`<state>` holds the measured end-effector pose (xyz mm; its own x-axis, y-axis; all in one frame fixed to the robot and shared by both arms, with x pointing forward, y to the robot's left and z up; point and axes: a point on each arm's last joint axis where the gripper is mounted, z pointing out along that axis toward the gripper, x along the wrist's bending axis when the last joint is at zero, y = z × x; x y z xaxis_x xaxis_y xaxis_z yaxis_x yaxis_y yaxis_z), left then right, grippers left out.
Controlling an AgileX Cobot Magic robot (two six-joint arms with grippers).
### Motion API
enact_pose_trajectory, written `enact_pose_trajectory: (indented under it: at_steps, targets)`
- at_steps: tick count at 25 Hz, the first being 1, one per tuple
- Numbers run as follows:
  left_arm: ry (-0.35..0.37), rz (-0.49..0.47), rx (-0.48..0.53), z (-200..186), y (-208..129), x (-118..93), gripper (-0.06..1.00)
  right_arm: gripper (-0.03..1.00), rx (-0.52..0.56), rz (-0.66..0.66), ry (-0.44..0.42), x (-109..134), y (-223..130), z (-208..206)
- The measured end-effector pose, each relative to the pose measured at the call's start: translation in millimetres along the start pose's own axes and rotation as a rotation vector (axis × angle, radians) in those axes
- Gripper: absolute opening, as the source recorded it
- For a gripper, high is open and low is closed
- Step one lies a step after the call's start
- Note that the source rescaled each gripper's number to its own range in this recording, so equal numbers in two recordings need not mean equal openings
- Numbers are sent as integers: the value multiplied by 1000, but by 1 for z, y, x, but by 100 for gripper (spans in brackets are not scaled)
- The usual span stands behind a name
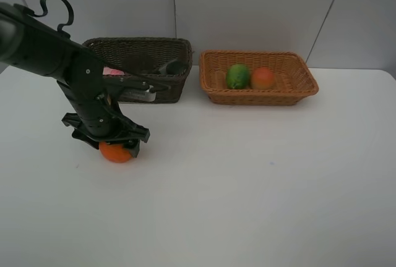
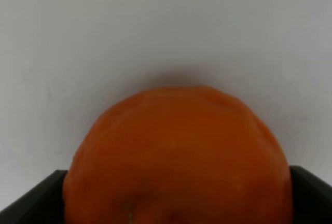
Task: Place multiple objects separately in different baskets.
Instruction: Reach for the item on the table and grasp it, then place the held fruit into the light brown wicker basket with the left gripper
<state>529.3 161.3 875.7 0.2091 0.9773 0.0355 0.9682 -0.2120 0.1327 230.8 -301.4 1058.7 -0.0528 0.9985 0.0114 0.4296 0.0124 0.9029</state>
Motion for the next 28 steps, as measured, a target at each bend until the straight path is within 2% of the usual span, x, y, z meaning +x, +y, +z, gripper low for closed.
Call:
enact_pose_trajectory:
  at_steps: [6,10,28]
  targets:
    - [-2,1,-3,2,0,0,100,94,0,0,0,0,0,0]
    - [-2,2,-5,2,1,0,93,94,0,0,0,0,0,0]
    - [-3,2,-6,2,1,0,93,94,0,0,0,0,0,0]
